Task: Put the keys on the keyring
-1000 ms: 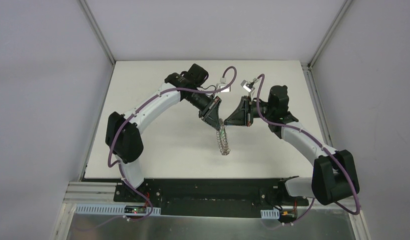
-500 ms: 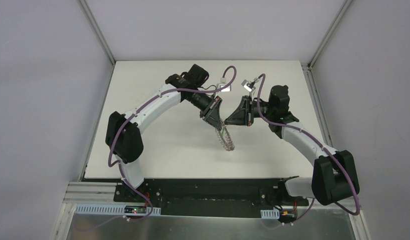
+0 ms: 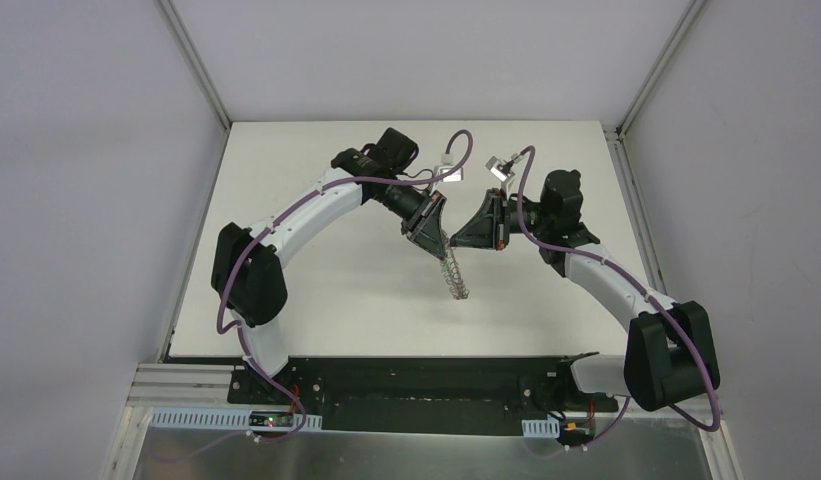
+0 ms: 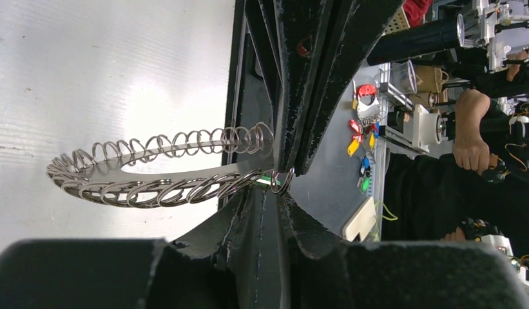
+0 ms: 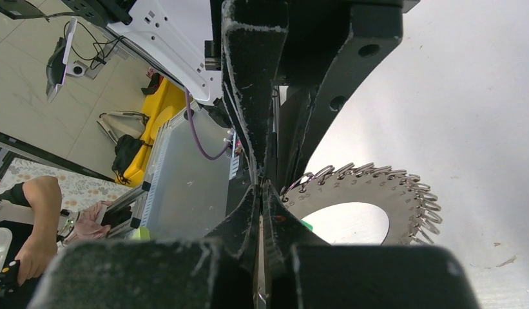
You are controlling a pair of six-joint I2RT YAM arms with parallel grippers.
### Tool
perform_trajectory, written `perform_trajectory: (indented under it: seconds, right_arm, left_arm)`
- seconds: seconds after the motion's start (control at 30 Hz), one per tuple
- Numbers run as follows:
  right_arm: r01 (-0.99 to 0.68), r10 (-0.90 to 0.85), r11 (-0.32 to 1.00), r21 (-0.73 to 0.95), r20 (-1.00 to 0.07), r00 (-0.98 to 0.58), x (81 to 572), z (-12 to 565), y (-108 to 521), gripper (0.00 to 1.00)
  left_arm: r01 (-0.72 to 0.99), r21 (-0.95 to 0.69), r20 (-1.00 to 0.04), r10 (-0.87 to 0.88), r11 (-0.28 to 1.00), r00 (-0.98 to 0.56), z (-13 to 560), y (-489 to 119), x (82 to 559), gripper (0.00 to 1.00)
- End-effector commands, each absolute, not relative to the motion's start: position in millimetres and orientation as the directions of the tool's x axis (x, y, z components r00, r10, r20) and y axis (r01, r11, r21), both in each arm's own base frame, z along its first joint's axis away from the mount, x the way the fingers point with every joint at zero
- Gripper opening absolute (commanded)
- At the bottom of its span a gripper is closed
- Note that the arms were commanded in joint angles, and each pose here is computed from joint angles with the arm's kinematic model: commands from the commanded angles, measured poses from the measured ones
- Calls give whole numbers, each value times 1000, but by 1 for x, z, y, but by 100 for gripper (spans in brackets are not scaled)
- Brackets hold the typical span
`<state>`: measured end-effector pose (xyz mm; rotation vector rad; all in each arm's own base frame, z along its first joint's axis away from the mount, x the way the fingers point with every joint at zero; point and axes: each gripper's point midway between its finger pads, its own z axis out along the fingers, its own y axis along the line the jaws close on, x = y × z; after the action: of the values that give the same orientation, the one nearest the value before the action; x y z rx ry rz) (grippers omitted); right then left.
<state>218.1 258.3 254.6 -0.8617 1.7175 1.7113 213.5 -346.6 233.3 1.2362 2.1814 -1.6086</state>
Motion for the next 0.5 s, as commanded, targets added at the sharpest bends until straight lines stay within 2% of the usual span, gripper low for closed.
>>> perform_trajectory:
  seconds: [0.0, 0.1, 0.47]
  right_arm:
    - [-835, -27, -52, 548, -836, -548, 215, 277, 256, 0]
    - [-833, -29, -53, 551, -835, -550, 215, 276, 256, 0]
    - [-829, -28, -47, 558, -830, -557, 217, 274, 255, 0]
  left_arm:
    - [731, -682, -625, 488, 39, -609, 255, -341, 213, 22]
    - [740, -671, -639, 480, 32, -600, 262, -339, 214, 26]
    - [743, -670, -661, 461, -6, -592, 276, -341, 211, 26]
